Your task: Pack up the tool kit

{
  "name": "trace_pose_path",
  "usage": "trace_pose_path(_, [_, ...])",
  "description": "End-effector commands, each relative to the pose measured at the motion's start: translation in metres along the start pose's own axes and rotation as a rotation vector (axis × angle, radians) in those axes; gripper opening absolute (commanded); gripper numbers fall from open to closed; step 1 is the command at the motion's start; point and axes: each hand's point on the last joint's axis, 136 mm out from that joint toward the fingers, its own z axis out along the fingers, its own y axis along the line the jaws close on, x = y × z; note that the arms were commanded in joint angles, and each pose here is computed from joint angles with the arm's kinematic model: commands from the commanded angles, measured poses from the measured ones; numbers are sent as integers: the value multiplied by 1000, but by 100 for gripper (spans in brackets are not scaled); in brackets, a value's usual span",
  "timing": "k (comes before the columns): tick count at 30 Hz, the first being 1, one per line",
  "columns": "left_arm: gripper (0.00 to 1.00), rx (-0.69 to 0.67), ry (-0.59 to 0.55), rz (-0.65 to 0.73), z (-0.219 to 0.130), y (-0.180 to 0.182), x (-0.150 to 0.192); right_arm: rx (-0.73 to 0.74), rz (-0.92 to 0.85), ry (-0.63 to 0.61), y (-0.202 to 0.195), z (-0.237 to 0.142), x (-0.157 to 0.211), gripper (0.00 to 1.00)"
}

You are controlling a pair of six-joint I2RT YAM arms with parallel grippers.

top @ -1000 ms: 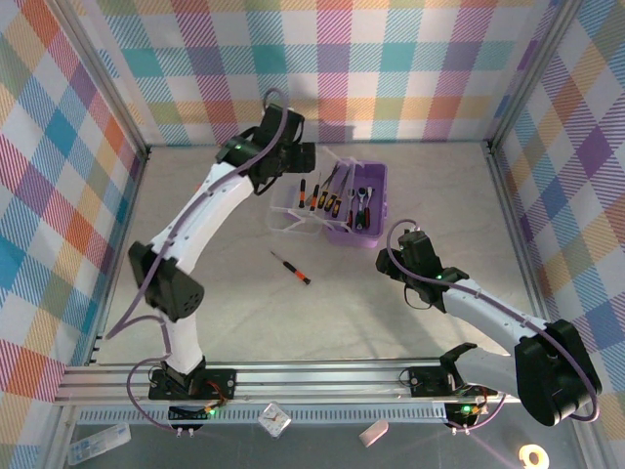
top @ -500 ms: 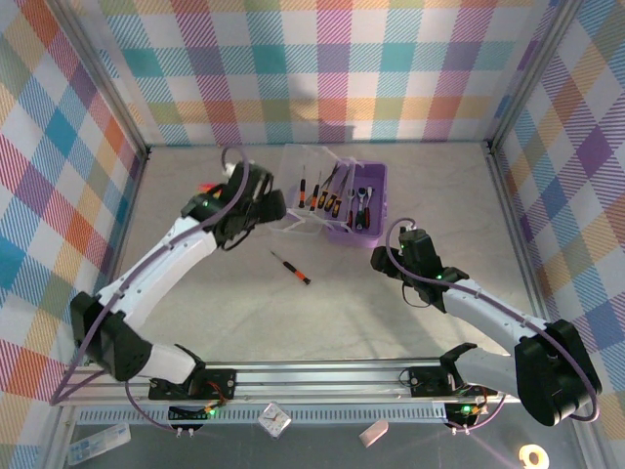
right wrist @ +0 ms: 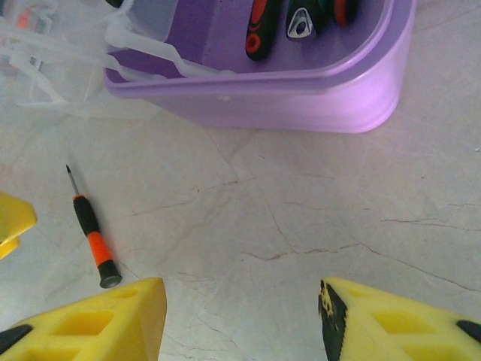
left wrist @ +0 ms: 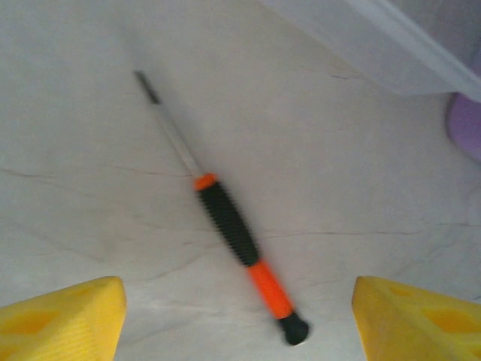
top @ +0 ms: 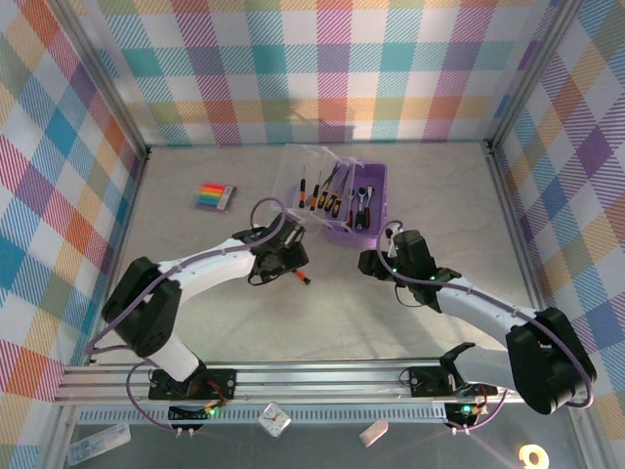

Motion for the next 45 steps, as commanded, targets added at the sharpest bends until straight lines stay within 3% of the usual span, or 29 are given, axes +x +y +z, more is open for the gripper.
trace_pose_path(1, [70, -15, -7, -70, 8, -15, -1, -25, -28, -33, 9, -4, -9, 57])
trace_pose_path(7, [58, -97, -39, -165, 27, 7, 9, -2, -28, -62, 5, -9, -13, 57])
trace_pose_path(10, [48, -109, -31, -154, 36, 5, 9, -2, -26, -61, 5, -9, -13, 57])
trace_pose_path(14, [43, -139, -34, -115, 43, 6, 8, 2, -26, -59, 4, -9, -12, 57])
trace_pose_path(23, [26, -233, -44, -66, 39, 39, 15, 5, -29, -69, 5, -13, -15, 56])
trace_pose_path(30, [25, -275, -56, 24, 17, 57, 13, 3, -31, -111, 5, -24, -19, 57])
trace_pose_path(45, [38, -275, -36, 158, -3, 75, 2, 24, -29, -101, 1, -20, -18, 57])
